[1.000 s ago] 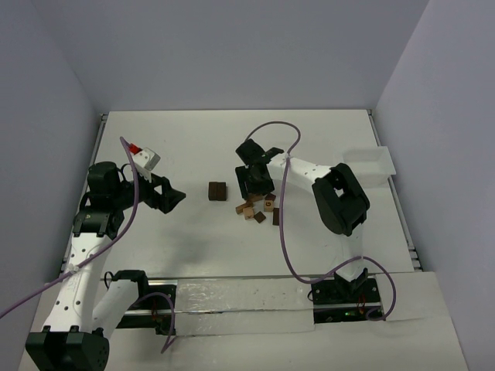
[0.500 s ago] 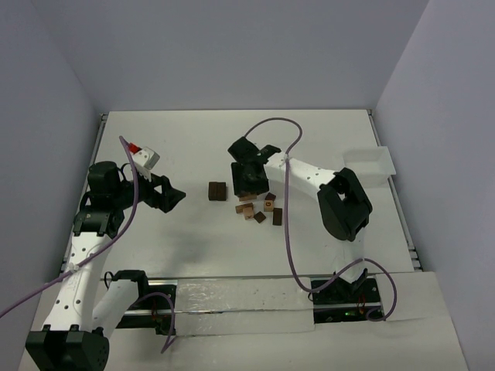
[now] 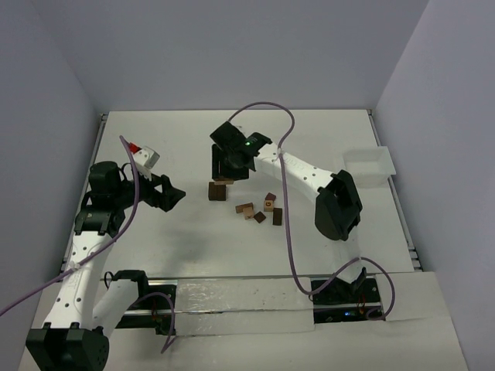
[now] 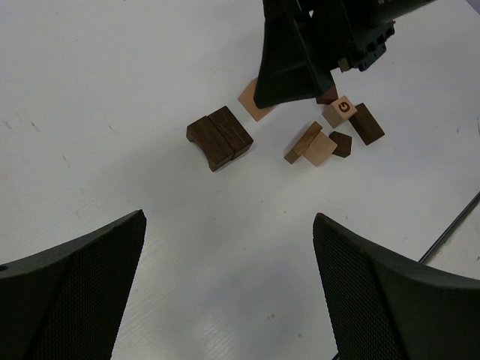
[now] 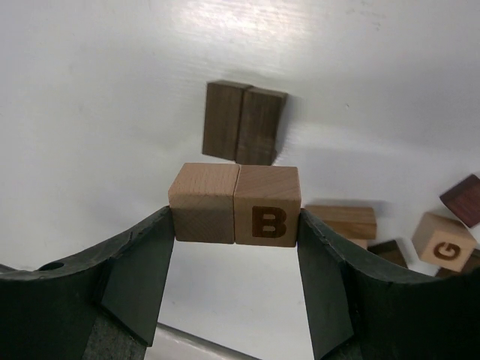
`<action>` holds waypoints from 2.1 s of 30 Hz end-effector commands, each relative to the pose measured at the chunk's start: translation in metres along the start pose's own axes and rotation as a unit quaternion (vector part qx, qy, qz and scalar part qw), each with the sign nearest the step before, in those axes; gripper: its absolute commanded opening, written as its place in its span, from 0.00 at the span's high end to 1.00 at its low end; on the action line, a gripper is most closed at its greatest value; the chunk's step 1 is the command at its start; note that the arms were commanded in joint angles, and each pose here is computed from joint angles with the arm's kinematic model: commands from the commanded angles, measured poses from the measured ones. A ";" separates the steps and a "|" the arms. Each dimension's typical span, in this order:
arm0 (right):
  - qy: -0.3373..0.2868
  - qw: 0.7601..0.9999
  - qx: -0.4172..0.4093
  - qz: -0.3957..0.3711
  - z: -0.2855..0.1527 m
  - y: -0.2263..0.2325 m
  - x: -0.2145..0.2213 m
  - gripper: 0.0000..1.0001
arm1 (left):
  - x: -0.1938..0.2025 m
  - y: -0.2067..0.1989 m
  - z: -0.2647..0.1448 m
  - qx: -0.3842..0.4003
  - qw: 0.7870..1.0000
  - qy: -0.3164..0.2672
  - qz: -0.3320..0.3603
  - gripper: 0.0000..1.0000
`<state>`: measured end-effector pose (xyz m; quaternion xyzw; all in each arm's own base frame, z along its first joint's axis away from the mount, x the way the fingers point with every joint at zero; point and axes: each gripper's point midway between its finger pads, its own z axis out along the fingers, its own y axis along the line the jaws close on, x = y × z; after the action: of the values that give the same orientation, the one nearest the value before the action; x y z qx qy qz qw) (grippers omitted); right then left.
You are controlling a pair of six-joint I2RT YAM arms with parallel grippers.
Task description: Build the wood block tower
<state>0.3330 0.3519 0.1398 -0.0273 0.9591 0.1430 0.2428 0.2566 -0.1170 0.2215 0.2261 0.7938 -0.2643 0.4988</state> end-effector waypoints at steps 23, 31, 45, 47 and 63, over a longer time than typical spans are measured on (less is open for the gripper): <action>-0.020 0.999 0.028 0.004 0.054 0.030 -0.009 0.99 | -0.004 0.011 0.000 -0.031 0.999 -0.020 0.008 0.02; -0.022 0.999 0.041 0.003 0.061 0.024 -0.008 0.96 | -0.004 0.010 -0.001 -0.031 0.999 -0.024 0.008 0.01; -0.019 0.999 0.045 0.006 0.073 0.019 -0.010 0.92 | -0.003 0.011 -0.001 -0.033 0.999 -0.023 0.009 0.01; -0.018 0.999 0.046 0.005 0.075 0.018 -0.010 0.92 | -0.003 0.011 -0.001 -0.033 0.999 -0.024 0.009 0.01; -0.029 0.998 0.055 0.011 0.078 0.017 -0.015 0.82 | -0.001 0.012 0.000 -0.033 0.999 -0.023 0.008 0.01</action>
<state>0.3634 0.3866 0.0703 -0.0186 0.9668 0.0886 0.2389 0.2584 -0.1096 0.2077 0.2100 0.8024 -0.2445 0.5022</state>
